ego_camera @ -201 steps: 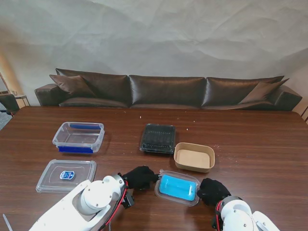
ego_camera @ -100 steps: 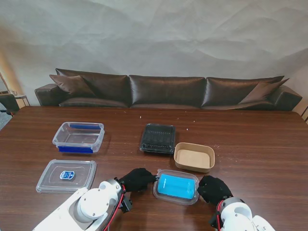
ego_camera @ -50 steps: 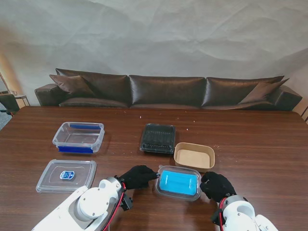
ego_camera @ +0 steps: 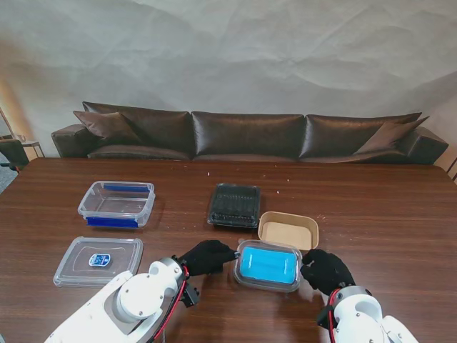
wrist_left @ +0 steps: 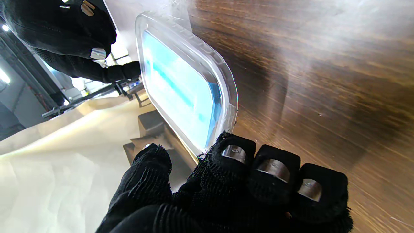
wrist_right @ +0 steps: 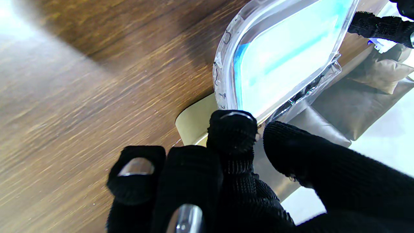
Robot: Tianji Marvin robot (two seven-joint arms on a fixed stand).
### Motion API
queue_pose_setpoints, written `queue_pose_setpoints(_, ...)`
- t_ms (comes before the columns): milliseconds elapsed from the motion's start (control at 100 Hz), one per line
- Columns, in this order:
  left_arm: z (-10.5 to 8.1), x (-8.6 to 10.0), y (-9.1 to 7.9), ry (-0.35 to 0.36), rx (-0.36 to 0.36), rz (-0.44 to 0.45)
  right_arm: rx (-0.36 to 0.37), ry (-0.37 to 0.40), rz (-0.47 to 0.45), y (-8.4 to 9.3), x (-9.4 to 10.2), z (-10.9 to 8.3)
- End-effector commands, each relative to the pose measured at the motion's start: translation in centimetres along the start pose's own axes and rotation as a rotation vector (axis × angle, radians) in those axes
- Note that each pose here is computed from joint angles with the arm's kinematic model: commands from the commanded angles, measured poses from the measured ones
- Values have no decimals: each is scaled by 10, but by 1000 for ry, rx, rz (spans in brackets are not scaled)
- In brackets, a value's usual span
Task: Pair container bodies with their lids
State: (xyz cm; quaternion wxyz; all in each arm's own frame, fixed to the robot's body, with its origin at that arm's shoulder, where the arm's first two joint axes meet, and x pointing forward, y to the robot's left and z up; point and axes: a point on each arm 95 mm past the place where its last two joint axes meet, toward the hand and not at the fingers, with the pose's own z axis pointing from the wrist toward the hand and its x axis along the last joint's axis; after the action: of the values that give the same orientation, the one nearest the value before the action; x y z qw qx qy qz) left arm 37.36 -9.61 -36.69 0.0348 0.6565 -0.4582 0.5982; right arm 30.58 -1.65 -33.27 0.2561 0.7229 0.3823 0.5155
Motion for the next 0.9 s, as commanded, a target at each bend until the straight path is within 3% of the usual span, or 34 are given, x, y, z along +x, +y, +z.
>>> queue_pose_setpoints(0,4,5,2,15,-14,-11,8,5,7,0,3,0)
queue_pose_setpoints(390,17,10,-5,28,-4,-28,-12,-2,15,9,5,8)
queue_pose_setpoints(890,48,25,-23,53,-18,-60,-22,-31,28,25,8,27)
